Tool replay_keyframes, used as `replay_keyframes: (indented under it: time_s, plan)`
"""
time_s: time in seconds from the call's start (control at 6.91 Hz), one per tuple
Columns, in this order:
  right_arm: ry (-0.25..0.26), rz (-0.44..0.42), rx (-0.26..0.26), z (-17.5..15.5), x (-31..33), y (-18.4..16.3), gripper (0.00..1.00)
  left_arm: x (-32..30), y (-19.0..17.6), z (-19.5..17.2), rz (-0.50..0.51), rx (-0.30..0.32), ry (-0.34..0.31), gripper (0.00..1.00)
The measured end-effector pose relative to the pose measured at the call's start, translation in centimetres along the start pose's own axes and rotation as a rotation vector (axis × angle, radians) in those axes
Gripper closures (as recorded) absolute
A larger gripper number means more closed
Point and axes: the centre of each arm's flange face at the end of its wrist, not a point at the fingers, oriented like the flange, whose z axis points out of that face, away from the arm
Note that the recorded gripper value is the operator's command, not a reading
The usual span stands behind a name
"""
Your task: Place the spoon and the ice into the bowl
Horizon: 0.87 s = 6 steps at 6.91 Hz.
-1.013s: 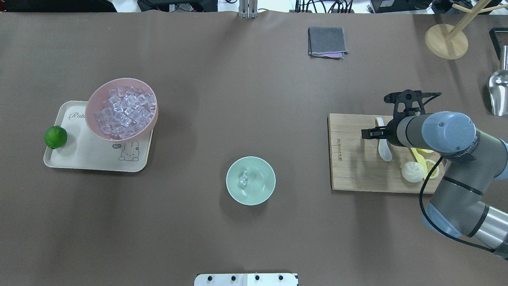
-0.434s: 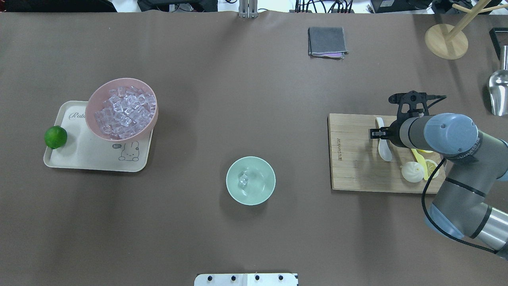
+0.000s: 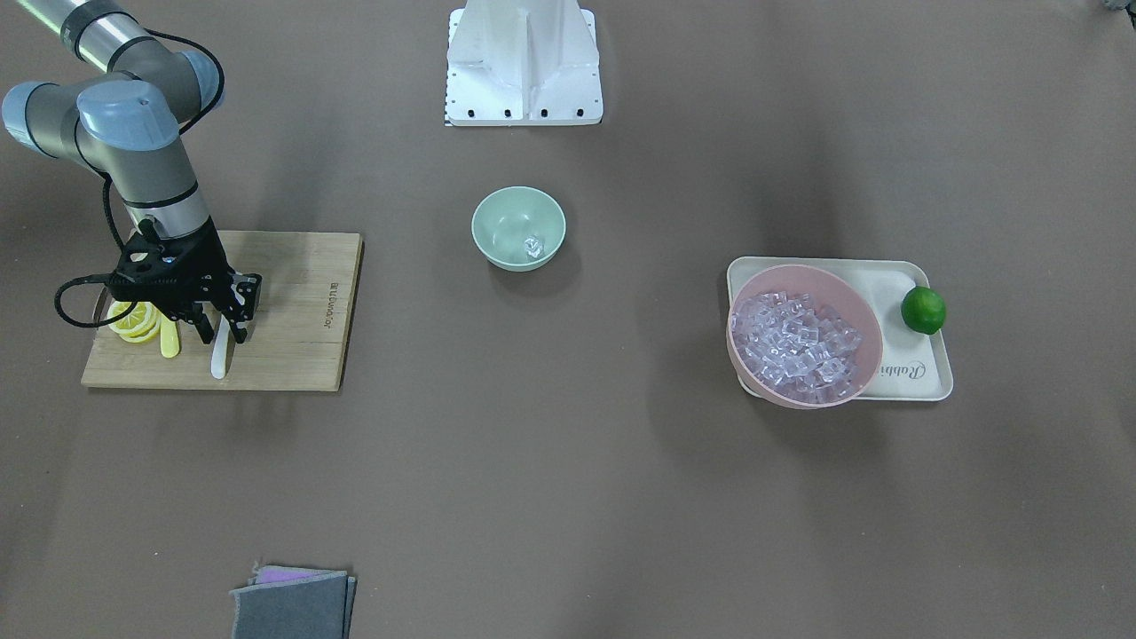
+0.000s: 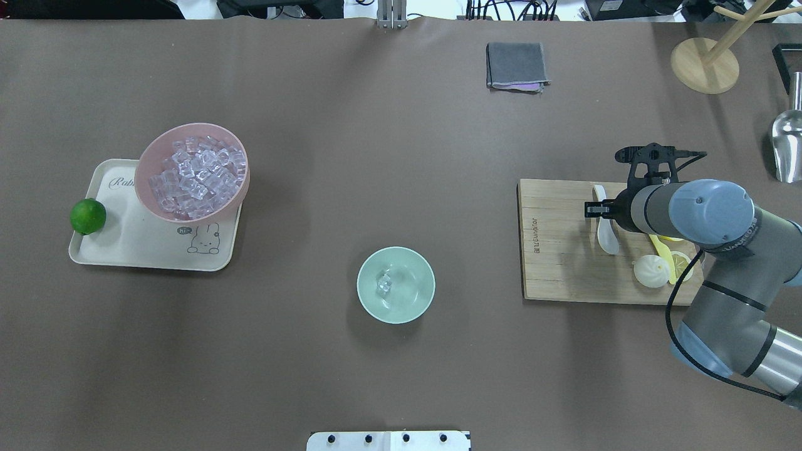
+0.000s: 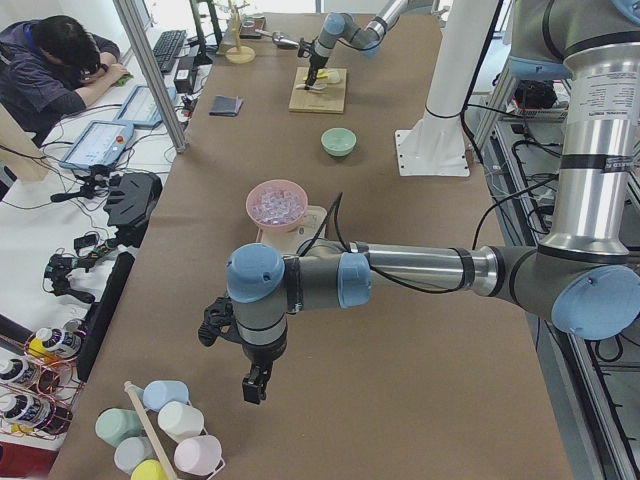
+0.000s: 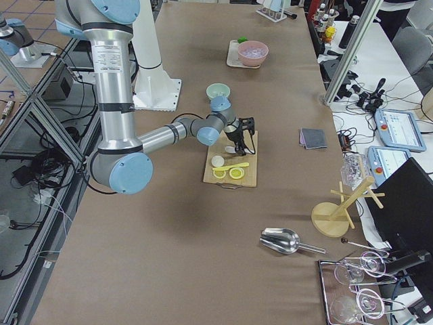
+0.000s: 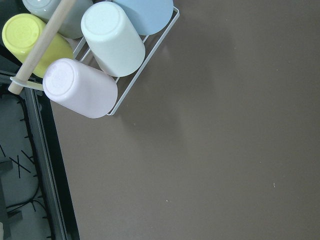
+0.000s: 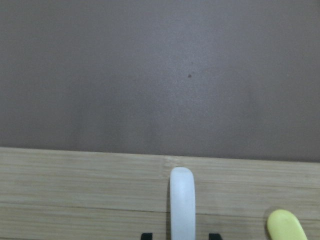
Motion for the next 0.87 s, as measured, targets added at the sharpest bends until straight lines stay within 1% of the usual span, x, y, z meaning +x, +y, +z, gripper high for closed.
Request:
replay_keyframes:
  time_s: [0.43, 0.72, 0.87]
  plan:
    - [-0.013, -0.003, 0.0, -0.3, -0.6, -0.1, 1.0, 0.0, -0.1, 0.0, 0.001, 0.0, 0.0, 0.02]
    - [-0.047, -0.001, 0.009, -1.8, -2.8, -1.0, 1.0, 0.0, 0.0, 0.0, 0.0, 0.0, 0.0, 0.02]
    - [-0.06, 0.034, 0.011, -3.0, -4.9, -1.8, 1.0, 0.0, 0.0, 0.0, 0.0, 0.0, 0.0, 0.02]
